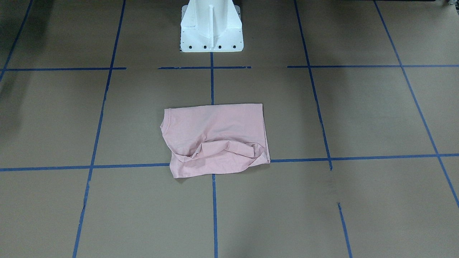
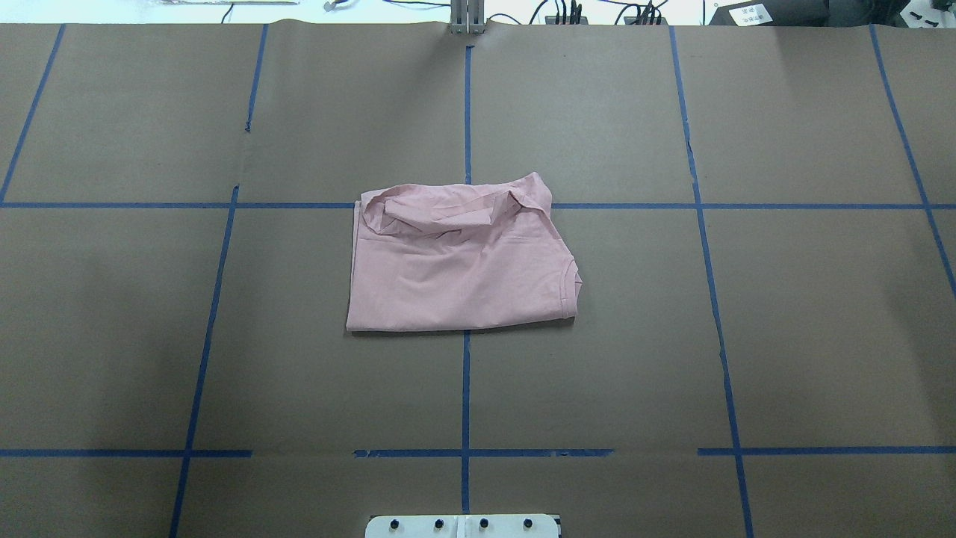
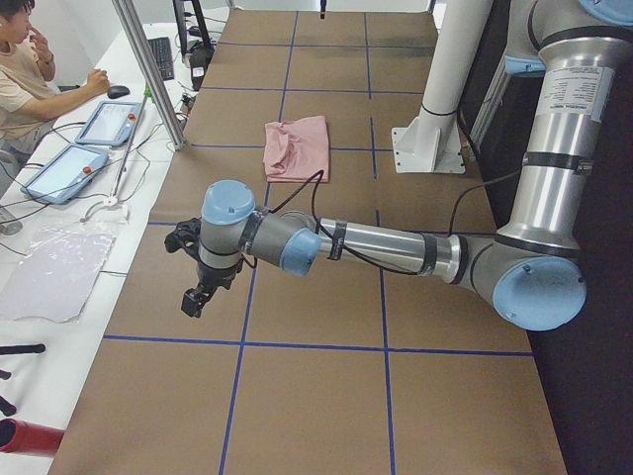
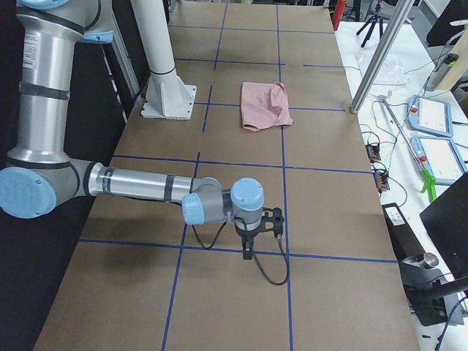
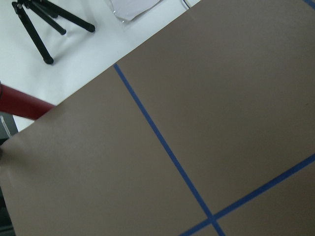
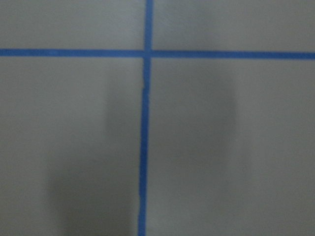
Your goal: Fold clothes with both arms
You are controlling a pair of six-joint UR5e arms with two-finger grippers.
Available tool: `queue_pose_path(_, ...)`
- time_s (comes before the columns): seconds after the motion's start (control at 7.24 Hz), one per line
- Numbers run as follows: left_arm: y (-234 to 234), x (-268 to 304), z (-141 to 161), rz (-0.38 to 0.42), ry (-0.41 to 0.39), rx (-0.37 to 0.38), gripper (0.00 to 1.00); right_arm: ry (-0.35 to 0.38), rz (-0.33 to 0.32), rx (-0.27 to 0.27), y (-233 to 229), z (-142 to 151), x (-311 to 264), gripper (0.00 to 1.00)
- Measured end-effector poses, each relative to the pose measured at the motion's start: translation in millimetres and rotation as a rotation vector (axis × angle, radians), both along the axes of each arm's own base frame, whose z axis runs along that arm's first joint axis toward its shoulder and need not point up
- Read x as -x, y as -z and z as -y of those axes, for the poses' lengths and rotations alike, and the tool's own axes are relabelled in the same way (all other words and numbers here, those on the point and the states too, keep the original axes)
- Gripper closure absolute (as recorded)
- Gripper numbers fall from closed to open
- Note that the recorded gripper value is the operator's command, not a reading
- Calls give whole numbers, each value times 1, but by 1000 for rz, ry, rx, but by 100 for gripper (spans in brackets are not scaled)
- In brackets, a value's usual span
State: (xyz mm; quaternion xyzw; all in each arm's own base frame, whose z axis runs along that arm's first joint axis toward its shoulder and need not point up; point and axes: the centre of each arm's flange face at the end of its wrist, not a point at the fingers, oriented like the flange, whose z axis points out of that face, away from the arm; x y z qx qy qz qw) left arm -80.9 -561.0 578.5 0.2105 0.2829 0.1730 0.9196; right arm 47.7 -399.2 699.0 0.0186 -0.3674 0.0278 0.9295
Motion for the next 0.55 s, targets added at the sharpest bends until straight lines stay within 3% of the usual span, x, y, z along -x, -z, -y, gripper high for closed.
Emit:
queue_pose_path(0.28,-41,11,-35,-43,21,133,0,-74,16,38,-10,-44,-32,0)
queue_pose_path(0.55,-55,6,-51,-135,11,248,0,-47,14,41,13,-43,-24,0)
